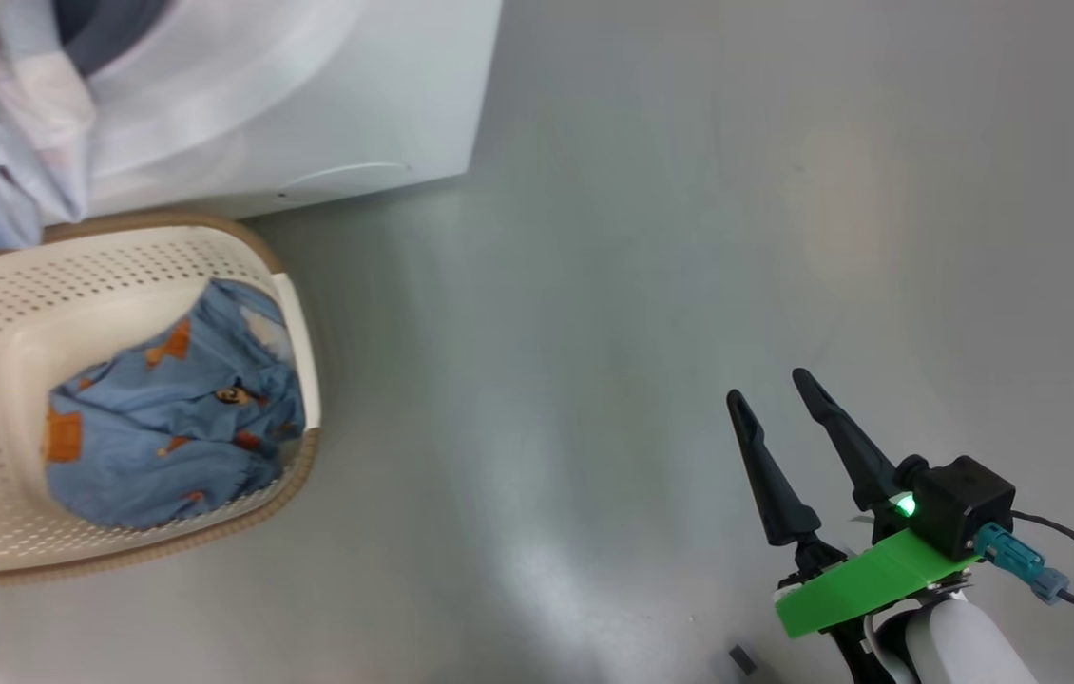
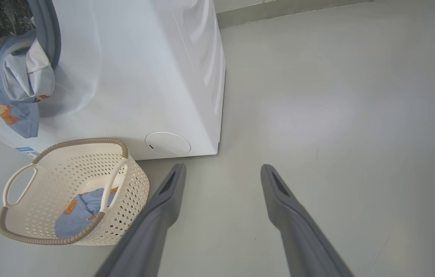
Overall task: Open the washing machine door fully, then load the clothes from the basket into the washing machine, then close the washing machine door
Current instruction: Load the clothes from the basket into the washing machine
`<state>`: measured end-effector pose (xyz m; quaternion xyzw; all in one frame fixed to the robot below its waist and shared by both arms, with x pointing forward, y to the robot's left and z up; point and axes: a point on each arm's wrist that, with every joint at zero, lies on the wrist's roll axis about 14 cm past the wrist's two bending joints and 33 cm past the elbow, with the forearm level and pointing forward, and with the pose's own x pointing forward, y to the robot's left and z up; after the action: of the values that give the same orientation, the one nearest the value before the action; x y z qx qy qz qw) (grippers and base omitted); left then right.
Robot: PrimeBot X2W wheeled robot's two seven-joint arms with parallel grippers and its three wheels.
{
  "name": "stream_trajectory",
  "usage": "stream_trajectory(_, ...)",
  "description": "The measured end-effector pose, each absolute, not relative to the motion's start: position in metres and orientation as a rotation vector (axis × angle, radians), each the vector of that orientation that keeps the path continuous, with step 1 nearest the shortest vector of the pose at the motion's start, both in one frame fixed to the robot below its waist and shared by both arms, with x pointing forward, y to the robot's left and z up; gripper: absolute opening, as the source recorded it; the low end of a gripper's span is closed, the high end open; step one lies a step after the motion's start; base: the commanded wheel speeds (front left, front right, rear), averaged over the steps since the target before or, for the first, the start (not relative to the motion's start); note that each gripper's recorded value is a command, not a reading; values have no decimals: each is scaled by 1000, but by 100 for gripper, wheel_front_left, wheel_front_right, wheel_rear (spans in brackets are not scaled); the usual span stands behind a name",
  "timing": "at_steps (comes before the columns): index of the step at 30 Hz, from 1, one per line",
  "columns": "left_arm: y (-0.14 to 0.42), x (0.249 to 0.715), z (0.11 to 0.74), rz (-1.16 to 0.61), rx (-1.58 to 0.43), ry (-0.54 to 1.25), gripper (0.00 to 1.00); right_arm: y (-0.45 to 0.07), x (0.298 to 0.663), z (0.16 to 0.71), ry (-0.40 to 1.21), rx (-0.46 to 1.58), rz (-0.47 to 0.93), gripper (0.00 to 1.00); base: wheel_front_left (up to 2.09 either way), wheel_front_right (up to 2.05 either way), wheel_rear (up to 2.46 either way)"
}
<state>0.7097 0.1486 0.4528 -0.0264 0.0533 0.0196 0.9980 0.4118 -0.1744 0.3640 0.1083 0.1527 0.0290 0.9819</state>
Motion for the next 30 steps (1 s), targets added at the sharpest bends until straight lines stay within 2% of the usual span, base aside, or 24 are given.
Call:
stream_trajectory(16,148,639,444,8,-126,109,100,-153,433,374,254,228,136,100,0,0,0)
stream_trajectory(30,182,528,395,75,-129,188,100,-131,442,386,216,220,216,100,0,0,0)
